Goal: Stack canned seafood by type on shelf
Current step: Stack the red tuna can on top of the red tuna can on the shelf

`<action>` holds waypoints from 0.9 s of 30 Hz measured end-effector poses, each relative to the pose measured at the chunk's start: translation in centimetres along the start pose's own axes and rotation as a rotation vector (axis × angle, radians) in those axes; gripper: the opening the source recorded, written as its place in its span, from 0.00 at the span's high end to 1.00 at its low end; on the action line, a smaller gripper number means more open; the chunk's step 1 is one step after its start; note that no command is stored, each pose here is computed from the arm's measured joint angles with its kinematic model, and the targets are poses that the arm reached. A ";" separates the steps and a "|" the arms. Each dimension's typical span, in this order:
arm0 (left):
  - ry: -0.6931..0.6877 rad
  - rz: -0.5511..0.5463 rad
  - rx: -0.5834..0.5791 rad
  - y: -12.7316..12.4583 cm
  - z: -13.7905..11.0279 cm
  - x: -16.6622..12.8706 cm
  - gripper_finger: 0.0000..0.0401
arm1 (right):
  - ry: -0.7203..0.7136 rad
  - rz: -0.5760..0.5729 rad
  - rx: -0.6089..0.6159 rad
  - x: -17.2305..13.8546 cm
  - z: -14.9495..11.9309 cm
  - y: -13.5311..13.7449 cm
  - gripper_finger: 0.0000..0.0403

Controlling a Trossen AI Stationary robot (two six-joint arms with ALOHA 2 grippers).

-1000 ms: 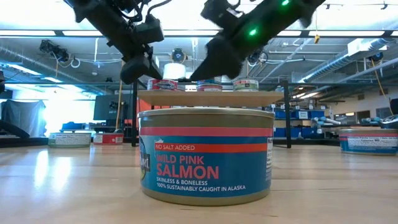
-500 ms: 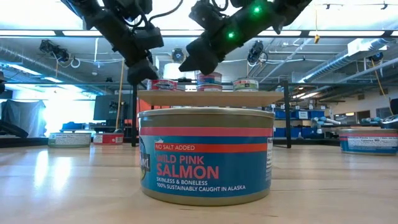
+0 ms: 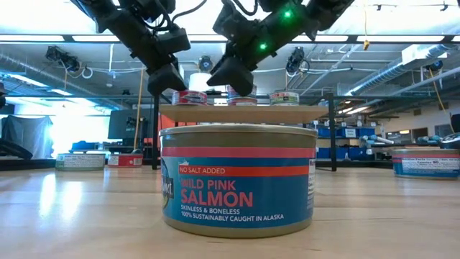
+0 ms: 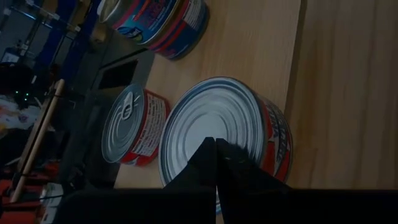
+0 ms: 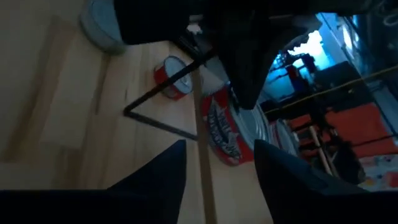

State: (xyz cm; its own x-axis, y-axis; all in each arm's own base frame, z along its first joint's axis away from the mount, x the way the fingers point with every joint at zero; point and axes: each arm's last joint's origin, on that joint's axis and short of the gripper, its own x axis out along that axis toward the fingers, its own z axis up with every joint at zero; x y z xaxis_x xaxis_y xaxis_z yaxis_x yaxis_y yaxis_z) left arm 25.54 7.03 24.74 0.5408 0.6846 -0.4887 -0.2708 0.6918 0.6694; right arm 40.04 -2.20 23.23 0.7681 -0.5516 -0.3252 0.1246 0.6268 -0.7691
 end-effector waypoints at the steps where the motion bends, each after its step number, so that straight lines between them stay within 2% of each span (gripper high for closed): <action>1: 0.001 -0.001 0.000 0.0 0.0 0.0 1.00 | -0.002 0.002 -0.012 0.4 0.2 0.2 0.50; 5: 0.003 -0.005 0.001 0.0 0.0 0.0 1.00 | 0.049 -0.042 -0.110 2.3 0.8 1.0 0.42; 9: -0.001 -0.031 -0.001 -0.1 -0.1 0.0 1.00 | 0.163 -0.127 -0.195 4.7 1.2 2.4 0.34; 14: -0.003 -0.054 -0.007 -0.3 -0.1 0.0 1.00 | 0.230 -0.198 -0.280 7.0 1.7 3.4 0.30; 20: -0.010 -0.067 -0.003 -0.4 -0.1 -0.2 1.00 | 0.200 -0.249 -0.301 7.7 2.3 3.4 0.34; 27: -0.041 -0.076 -0.006 -0.4 0.1 -1.1 1.00 | 0.181 -0.253 -0.304 7.4 2.7 3.4 0.49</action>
State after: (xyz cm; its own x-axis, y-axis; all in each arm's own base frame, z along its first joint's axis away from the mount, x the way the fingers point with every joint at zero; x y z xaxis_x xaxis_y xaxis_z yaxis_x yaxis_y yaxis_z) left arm 25.12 6.01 25.05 0.5921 0.6202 -0.5146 -0.2323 0.7428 0.6280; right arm 47.85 -2.68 19.72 0.6112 -0.7716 -0.1762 0.0835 0.2843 -0.9551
